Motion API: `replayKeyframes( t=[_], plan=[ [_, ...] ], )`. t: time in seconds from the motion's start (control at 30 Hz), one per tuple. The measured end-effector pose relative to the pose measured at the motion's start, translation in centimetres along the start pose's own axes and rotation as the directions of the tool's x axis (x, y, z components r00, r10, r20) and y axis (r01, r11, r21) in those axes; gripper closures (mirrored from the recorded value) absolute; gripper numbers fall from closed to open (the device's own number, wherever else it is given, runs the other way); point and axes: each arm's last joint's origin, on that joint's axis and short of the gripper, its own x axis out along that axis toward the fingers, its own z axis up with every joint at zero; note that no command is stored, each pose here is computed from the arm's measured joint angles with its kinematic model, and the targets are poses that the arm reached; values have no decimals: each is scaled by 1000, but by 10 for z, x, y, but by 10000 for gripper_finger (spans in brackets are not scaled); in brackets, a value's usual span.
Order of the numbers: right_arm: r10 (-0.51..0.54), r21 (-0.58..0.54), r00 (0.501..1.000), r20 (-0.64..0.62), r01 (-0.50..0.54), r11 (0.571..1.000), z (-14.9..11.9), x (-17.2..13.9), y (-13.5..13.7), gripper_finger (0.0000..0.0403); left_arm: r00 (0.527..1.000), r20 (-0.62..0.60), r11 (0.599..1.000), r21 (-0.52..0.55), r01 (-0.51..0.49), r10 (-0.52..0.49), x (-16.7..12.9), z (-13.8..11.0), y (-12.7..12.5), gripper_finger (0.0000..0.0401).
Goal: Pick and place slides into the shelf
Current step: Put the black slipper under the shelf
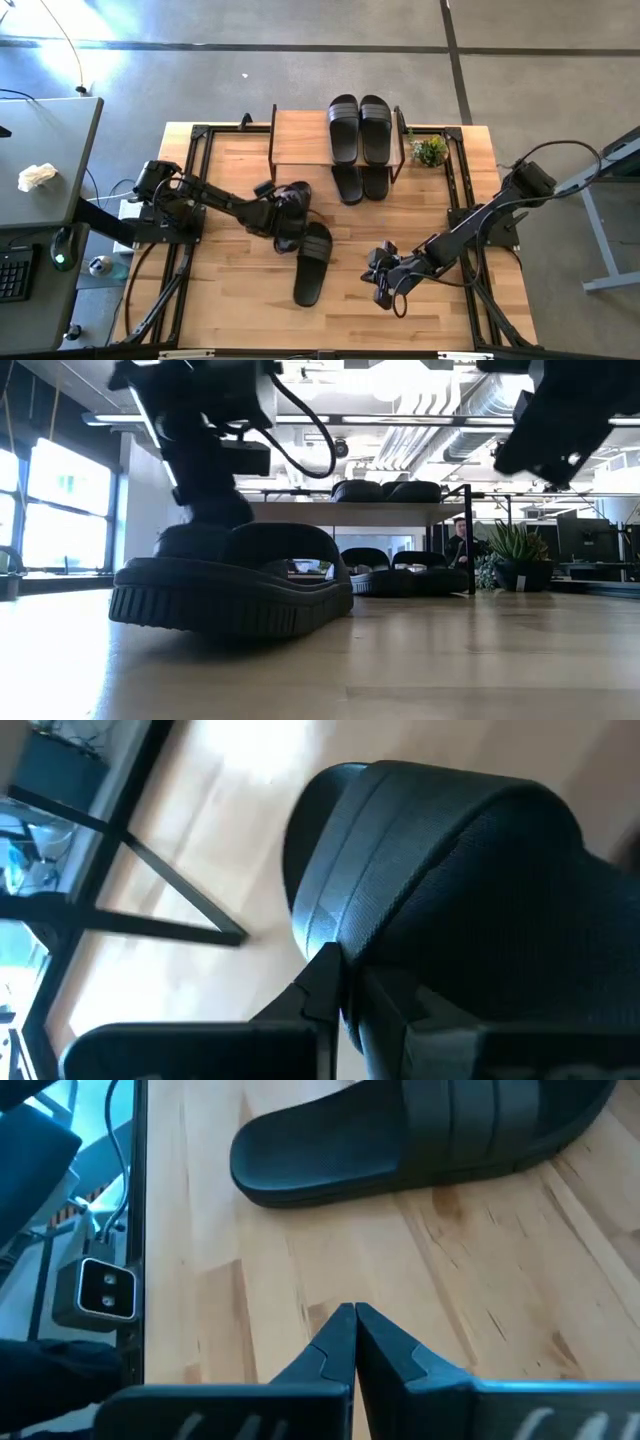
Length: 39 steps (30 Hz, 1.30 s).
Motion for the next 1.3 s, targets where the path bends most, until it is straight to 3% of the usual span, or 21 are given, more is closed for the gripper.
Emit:
replayKeyframes(
  t=[0.7,1.07,1.3],
  plan=[
    [-30,23,999,15,30,999,-2,3,-8,403,992,-59,986,-120,-117,111,54,30,56,390],
    [-34,23,999,18,34,999,-2,3,-8,403,995,-57,989,-119,-93,87,63,35,65,391],
    [-34,23,999,18,34,999,-2,3,-8,403,996,-59,990,-118,-80,73,62,35,64,351]
  ],
)
